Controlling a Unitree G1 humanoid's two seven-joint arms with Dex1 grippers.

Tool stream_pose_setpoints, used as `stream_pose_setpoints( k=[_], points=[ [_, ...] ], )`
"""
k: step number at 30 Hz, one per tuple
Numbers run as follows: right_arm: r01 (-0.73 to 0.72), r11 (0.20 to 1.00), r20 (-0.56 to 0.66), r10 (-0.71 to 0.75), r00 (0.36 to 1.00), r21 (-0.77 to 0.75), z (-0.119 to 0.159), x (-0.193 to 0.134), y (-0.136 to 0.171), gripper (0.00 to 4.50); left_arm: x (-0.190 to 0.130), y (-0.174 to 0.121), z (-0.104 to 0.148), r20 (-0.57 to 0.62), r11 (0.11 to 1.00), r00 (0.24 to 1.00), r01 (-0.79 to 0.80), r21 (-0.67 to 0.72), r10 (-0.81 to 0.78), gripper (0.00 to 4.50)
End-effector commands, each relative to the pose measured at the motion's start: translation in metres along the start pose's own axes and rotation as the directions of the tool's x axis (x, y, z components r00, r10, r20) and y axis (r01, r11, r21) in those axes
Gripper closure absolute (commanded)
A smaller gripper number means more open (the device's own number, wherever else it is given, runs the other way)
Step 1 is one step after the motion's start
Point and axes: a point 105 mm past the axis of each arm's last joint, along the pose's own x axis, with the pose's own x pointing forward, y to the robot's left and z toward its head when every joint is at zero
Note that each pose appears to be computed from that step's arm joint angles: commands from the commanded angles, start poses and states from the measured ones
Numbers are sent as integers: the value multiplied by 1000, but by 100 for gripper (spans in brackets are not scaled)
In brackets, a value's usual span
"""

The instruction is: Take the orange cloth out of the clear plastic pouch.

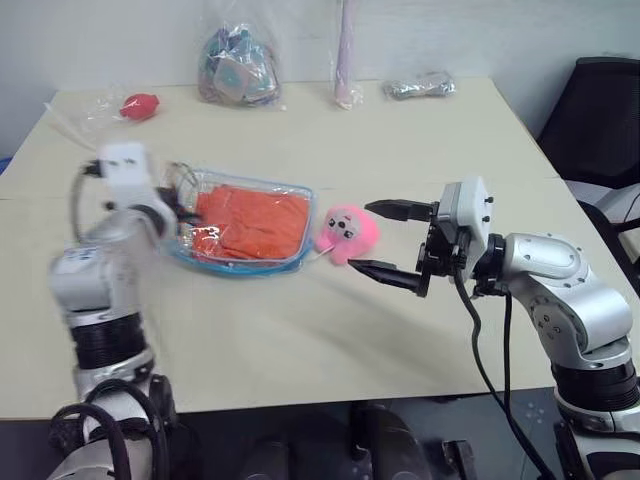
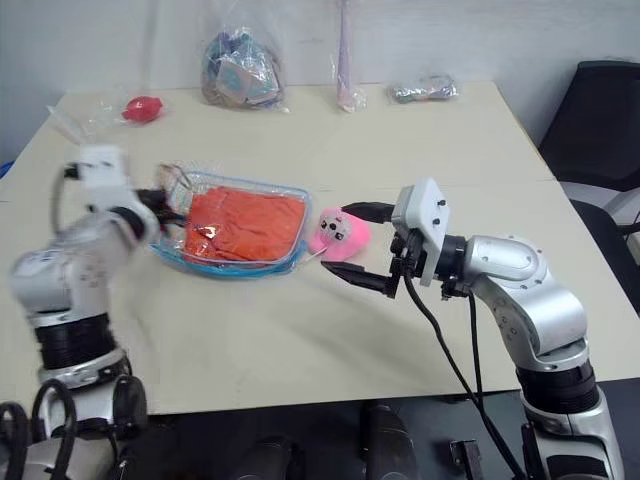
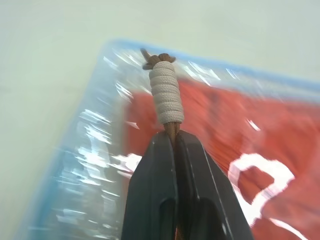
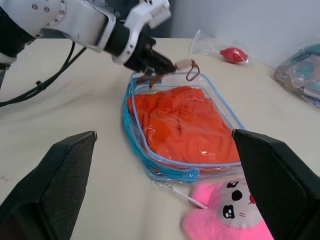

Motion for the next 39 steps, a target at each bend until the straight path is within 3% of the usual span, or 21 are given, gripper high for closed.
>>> stream_pose_setpoints(
  k=[1,7,11,15,20,24,27,29,31,33,36,39],
  points=[
    [-93,996,49,93,994,-1,12,5,8,0,-23,74,4,37,975,975,-220,-12,220,446],
    [-256,966,60,254,965,23,16,6,25,0,-52,135,-24,-15,926,926,-376,23,377,446],
    [-275,961,53,273,960,18,15,8,22,0,-63,156,-52,-77,912,909,-409,31,410,446],
    [-269,963,55,267,962,15,15,9,18,0,-74,171,-75,-125,896,887,-440,59,444,348],
    [-260,965,48,259,965,14,13,8,16,0,-85,182,-78,-127,876,868,-468,115,481,181],
    [-245,970,42,244,969,10,12,6,14,0,-97,183,-62,-83,893,895,-423,153,438,59],
    [-223,975,28,222,975,15,10,1,11,0,-98,146,-13,93,967,983,-176,185,161,59],
    [-213,977,16,213,977,22,8,-1,10,0,-102,103,11,136,943,984,65,327,-115,59],
    [-201,979,-1,202,979,28,3,-4,9,0,-107,57,15,53,795,928,285,535,-368,59],
    [-186,982,-16,186,982,31,-1,-5,7,0,-107,28,4,-97,598,865,416,685,-492,59],
    [-170,985,-22,171,985,39,-5,-5,6,0,-89,19,-19,-302,290,814,484,826,-497,59],
    [-151,987,-19,152,988,46,-8,-5,5,0,-65,15,-40,-419,43,776,494,868,-472,59]
  ],
)
